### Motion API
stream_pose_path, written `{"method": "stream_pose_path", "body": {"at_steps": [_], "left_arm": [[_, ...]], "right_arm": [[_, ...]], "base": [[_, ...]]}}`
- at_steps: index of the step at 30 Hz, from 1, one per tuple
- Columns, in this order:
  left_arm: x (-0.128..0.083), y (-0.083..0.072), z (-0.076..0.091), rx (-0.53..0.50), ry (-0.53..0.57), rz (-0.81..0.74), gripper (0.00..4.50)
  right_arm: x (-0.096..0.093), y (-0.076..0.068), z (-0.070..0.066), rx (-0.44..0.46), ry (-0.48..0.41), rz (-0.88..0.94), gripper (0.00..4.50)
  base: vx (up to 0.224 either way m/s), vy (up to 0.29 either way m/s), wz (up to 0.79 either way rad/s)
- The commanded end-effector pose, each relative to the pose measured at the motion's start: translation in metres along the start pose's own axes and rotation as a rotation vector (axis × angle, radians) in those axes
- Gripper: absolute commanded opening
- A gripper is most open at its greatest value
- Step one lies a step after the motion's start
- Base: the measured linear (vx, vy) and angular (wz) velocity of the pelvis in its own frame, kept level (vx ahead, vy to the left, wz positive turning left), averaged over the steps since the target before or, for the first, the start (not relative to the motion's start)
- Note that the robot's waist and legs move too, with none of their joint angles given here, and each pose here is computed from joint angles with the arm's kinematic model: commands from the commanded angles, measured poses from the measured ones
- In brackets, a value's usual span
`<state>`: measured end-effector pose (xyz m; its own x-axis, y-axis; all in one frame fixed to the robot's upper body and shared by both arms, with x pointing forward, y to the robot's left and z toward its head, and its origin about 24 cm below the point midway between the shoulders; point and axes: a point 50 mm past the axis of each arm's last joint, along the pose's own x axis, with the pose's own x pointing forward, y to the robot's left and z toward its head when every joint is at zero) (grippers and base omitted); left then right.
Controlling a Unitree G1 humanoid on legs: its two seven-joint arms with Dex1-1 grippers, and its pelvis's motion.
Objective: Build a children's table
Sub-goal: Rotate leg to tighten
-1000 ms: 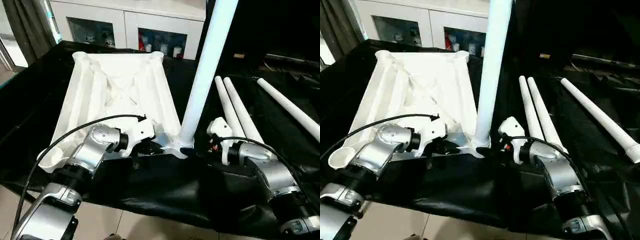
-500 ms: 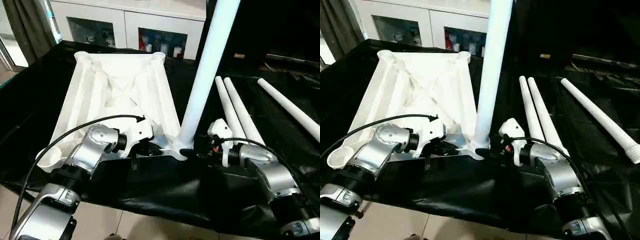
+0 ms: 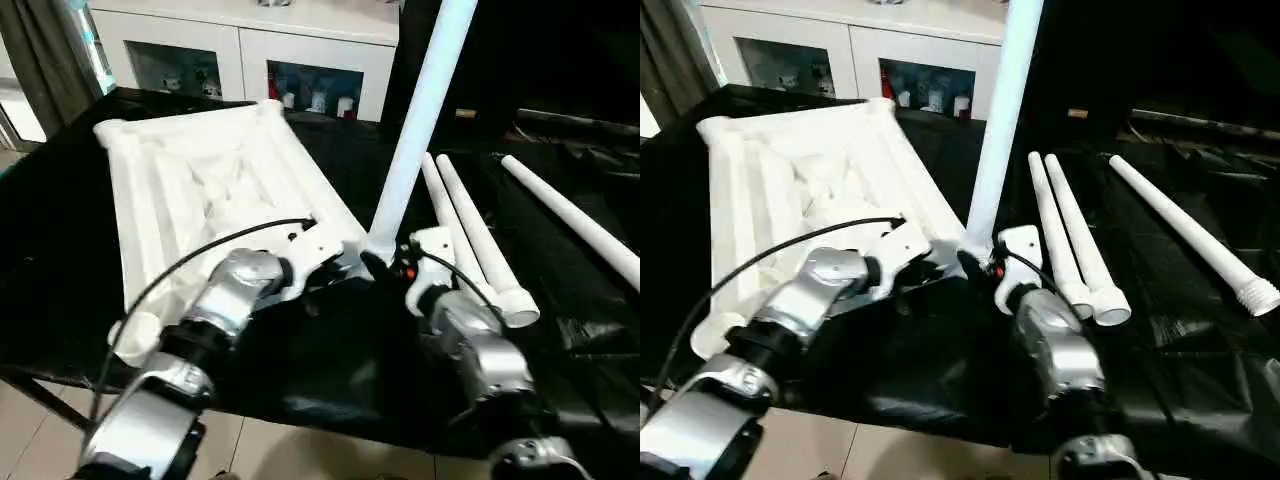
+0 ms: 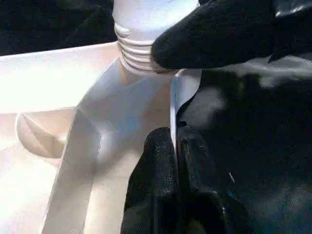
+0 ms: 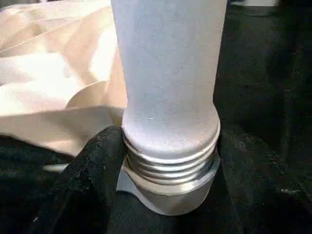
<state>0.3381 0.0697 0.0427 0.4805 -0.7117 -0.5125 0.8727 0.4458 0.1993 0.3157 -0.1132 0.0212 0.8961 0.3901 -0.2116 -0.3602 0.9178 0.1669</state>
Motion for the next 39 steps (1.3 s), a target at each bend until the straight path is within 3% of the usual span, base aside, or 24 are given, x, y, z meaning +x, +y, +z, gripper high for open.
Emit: {"method": "stream_pose_path", "body": {"at_steps": [1,3,7,8,10,11,16,20,26,32,39], "left_arm": [[0.02,-0.027,0.007,-0.009,-0.031,-0.092,0.0],[0.022,-0.029,0.008,-0.002,-0.04,-0.095,0.0],[0.017,-0.025,0.005,0.007,-0.04,-0.095,0.0],[0.013,-0.022,0.001,0.011,-0.036,-0.095,0.0],[0.008,-0.017,-0.003,0.01,-0.027,-0.087,0.0],[0.006,-0.016,-0.005,0.008,-0.024,-0.083,0.0],[-0.007,-0.011,-0.014,0.023,-0.026,-0.133,0.0],[-0.018,-0.013,-0.016,0.048,-0.05,-0.228,0.0],[-0.026,-0.014,-0.019,0.08,-0.045,-0.293,0.0],[-0.032,-0.012,-0.022,0.083,-0.042,-0.304,0.0],[-0.033,-0.012,-0.022,0.077,-0.049,-0.304,0.0]], "right_arm": [[0.009,0.018,-0.005,0.004,0.034,0.043,2.72],[0.009,0.019,-0.002,-0.042,0.015,0.036,2.72],[0.007,0.011,0.004,-0.039,-0.01,0.049,2.72],[0.004,0.004,0.007,-0.039,-0.013,0.074,3.07],[-0.001,-0.006,0.01,-0.027,0.01,0.095,3.07],[-0.002,-0.009,0.011,-0.027,0.017,0.102,3.29],[-0.016,-0.024,0.024,-0.139,0.023,0.235,3.29],[-0.027,-0.026,0.03,-0.202,0.054,0.391,3.29],[-0.032,-0.028,0.033,-0.223,0.076,0.459,3.29],[-0.036,-0.027,0.025,-0.286,0.164,0.549,3.29],[-0.032,-0.025,0.026,-0.269,0.155,0.541,3.29]], "base": [[0.0,0.0,0.0],[0.0,0.0,0.0],[0.0,0.0,0.0],[0.0,0.0,0.0],[0.0,0.0,0.0],[0.0,0.0,0.0],[0.0,0.0,0.0],[0.0,0.0,0.0],[0.0,0.0,0.0],[0.0,0.0,0.0],[0.0,0.0,0.0]]}}
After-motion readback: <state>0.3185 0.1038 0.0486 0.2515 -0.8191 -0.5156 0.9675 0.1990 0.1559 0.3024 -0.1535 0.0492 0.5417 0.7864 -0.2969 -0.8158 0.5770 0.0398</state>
